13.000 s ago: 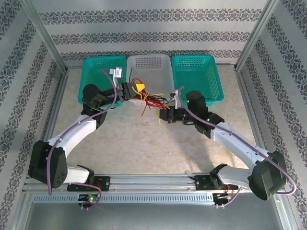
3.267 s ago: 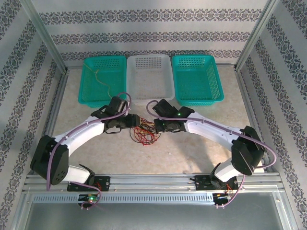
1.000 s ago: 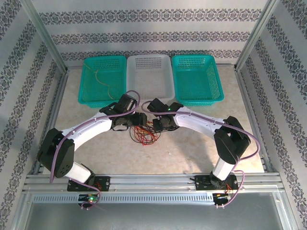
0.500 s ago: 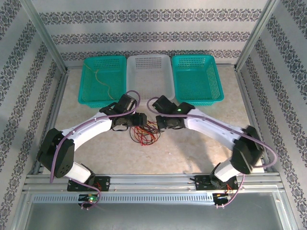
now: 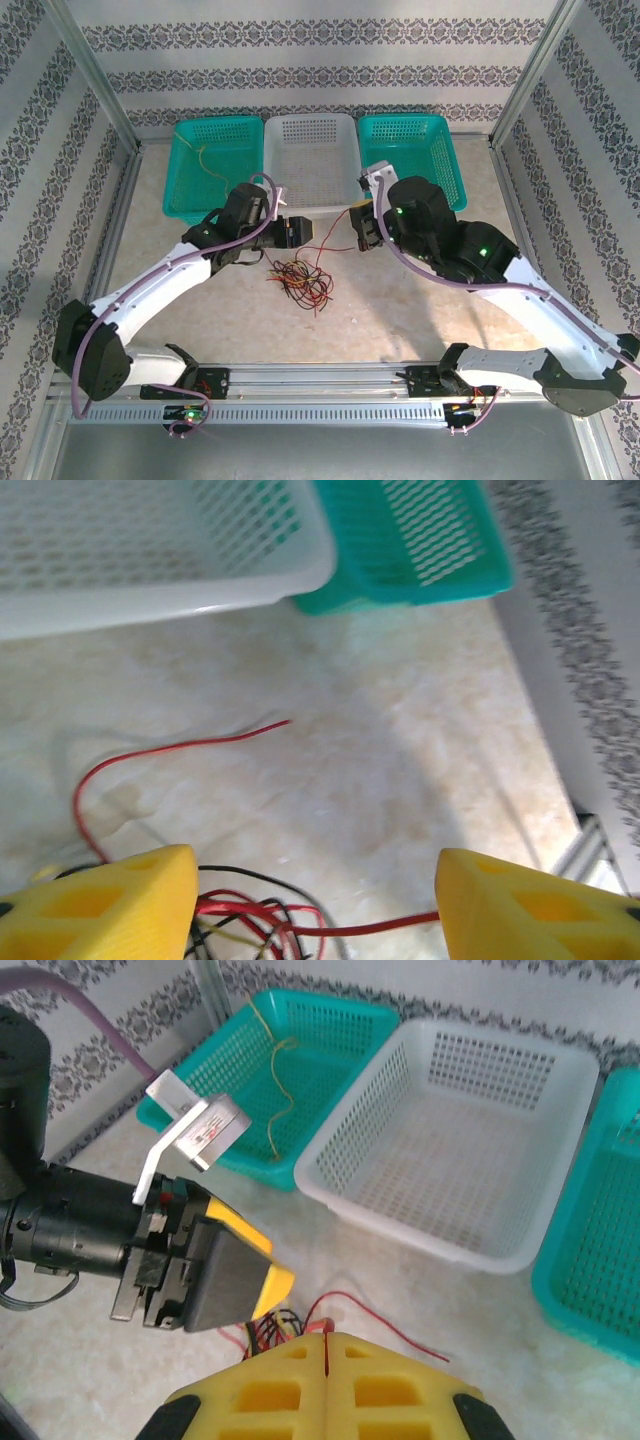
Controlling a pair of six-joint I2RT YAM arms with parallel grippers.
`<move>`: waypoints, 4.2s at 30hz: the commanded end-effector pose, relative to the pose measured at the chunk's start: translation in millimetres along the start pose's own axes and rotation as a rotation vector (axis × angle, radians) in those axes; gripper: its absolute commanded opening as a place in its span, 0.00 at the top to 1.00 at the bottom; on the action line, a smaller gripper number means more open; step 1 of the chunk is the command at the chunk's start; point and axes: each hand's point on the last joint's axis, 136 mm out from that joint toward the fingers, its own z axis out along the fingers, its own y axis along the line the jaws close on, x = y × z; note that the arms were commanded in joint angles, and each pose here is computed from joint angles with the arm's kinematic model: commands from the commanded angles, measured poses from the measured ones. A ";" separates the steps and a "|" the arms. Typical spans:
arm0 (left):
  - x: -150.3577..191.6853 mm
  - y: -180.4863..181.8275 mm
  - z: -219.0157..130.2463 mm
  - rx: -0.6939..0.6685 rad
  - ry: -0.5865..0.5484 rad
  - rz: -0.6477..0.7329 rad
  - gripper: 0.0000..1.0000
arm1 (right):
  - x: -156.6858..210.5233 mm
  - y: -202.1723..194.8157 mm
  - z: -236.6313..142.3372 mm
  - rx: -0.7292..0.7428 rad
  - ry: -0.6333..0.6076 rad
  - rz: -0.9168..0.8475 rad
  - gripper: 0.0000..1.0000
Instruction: Untangle the cables
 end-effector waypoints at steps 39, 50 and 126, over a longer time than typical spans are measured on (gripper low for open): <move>-33.8 -141.4 -29.8 0.608 -0.166 0.212 0.87 | -124.9 -31.2 -85.3 -0.046 -0.431 0.206 1.00; -19.0 -94.8 -8.5 0.386 -0.142 0.184 0.00 | -127.8 -66.1 -79.0 0.060 -0.429 0.241 1.00; 79.0 71.6 18.9 -0.221 0.180 -0.180 0.44 | 272.6 -70.9 131.8 0.249 0.616 0.660 0.60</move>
